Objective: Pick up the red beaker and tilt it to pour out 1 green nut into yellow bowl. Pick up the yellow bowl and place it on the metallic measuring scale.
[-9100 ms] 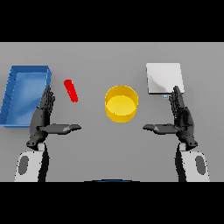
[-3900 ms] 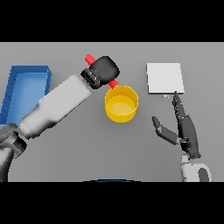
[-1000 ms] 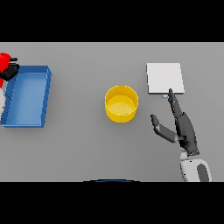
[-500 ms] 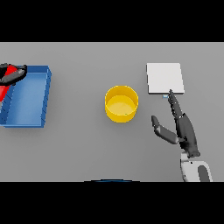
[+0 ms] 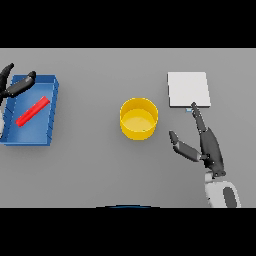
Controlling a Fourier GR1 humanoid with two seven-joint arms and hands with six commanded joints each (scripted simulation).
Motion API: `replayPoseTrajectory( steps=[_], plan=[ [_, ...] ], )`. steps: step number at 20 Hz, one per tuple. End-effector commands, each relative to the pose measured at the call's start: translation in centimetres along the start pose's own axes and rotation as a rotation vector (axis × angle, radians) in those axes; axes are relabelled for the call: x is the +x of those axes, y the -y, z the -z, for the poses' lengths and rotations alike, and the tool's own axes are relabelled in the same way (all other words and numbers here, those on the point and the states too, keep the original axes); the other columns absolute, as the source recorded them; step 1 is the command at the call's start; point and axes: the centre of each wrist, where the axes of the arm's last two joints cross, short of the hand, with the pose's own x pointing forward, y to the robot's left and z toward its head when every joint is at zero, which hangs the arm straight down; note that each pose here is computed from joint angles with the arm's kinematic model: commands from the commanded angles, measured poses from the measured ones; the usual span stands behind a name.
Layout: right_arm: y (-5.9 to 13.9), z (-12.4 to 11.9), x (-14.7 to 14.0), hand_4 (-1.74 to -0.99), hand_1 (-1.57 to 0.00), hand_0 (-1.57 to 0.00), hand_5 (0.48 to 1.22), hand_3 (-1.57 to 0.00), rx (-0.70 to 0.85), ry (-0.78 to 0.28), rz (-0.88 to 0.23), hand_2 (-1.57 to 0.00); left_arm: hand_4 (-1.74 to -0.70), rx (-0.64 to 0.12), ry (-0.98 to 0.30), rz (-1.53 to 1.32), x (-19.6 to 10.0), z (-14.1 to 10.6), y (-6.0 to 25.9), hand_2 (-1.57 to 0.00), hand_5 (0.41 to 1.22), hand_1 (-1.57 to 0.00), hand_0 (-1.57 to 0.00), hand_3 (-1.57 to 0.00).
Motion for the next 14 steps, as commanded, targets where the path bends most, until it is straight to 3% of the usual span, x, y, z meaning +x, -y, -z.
replayPoseTrajectory(
  steps=[1,4,6,11,14],
  plan=[
    [-0.1,0.3,0.4,-1.115,0.0,0.0,0.638,0.0,0.027,0.021,-0.022,0.0,-0.78,0.001,0.019,-0.016,0.1,-0.2,0.2,-0.04,0.635,-0.05,-0.05,-0.05],
    [0.7,1.8,1.2,-1.088,0.0,0.0,0.665,0.0,0.176,0.093,-0.139,0.0,-0.79,0.0,0.061,-0.066,0.3,-0.6,0.6,-0.02,0.657,-0.02,-0.03,-0.02],
    [1.4,2.9,2.0,-1.122,0.0,0.0,0.649,0.0,0.257,0.098,-0.322,0.0,-0.8,-0.008,0.065,-0.076,0.4,-0.7,1.0,-0.01,0.666,-0.01,-0.02,-0.01],
    [0.8,6.3,4.2,-1.15,0.0,0.0,0.63,0.0,0.466,0.196,-0.671,0.0,-0.81,-0.017,0.058,-0.089,0.2,-0.7,1.4,0.0,0.688,0.0,0.0,0.0],
    [0.1,7.6,4.9,-1.162,0.0,0.0,0.637,0.0,0.599,0.29,-0.805,0.0,-0.81,-0.012,0.053,-0.086,0.0,-0.7,0.7,0.0,0.689,0.0,0.0,0.0]
  ],
)
